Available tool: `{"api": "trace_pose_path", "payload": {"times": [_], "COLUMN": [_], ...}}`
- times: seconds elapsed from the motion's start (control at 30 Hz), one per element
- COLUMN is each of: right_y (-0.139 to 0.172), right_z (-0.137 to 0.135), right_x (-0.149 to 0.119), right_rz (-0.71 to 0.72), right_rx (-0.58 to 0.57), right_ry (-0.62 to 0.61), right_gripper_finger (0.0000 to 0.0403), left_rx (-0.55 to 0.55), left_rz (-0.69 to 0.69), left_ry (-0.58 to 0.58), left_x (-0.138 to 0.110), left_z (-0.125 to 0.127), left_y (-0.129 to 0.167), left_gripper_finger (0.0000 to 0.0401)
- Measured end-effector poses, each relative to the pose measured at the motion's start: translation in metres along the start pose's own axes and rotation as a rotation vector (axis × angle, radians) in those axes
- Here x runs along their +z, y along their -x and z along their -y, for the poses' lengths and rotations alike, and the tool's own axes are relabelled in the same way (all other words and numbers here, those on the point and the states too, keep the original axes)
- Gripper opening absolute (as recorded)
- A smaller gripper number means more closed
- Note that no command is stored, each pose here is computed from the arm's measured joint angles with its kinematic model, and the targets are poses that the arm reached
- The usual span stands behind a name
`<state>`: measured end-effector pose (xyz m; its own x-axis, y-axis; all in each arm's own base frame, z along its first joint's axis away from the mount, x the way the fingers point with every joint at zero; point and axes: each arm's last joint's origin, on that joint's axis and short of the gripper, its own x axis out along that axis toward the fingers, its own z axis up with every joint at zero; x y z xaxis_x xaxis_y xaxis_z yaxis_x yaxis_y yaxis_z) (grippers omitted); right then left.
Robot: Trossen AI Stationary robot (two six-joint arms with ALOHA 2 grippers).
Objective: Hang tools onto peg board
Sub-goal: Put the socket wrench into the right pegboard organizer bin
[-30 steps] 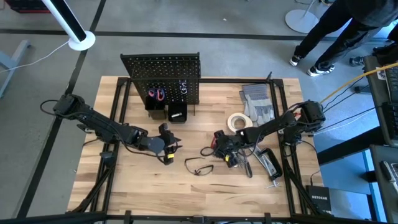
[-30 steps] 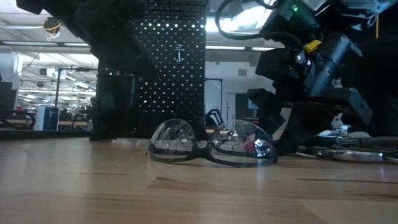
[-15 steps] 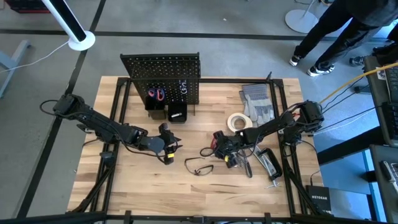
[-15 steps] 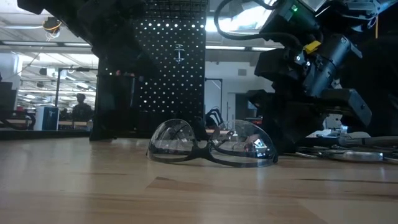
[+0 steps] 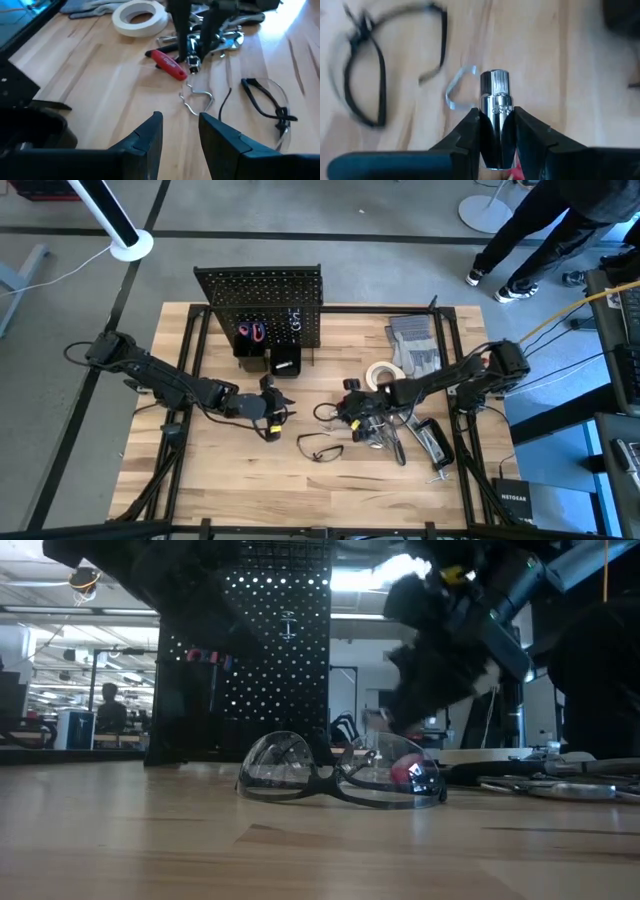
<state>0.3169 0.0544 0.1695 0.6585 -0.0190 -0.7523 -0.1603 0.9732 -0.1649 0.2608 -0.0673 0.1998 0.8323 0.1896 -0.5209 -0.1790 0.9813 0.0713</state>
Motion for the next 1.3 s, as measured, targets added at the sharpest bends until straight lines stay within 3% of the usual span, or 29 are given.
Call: {"api": "trace_pose_path", "payload": {"times": [0.23,0.53,0.67,1.0,1.3], "right_y": [0.004,-0.006,-0.015,-0.031,-0.067], "right_z": [0.002,0.014,0.031,0.079,0.124], "right_x": [0.021,0.031,0.032,0.036,0.062], "right_rz": [0.145,0.284,0.332,0.504,0.499], "right_rx": [-0.001,-0.038,-0.114,-0.348,-0.321], "right_ry": [-0.03,-0.023,-0.057,-0.228,-0.254], "right_gripper_finger": [0.0093,0.0094,0.0094,0.0094,0.0095], "left_rx": [-0.007,-0.009,-0.02,-0.115,-0.069], "left_rz": [-0.001,0.001,-0.026,-0.072,-0.025], "left_ry": [-0.001,0.109,0.148,0.104,0.047], "left_x": [0.0,0.0,-0.003,-0.016,-0.021], "left_z": [-0.001,0.0,0.005,0.036,0.05], "left_y": [0.0,0.0,0.002,0.019,0.031], "left_gripper_finger": [0.0116,0.0116,0.0116,0.0116,0.0116]}}
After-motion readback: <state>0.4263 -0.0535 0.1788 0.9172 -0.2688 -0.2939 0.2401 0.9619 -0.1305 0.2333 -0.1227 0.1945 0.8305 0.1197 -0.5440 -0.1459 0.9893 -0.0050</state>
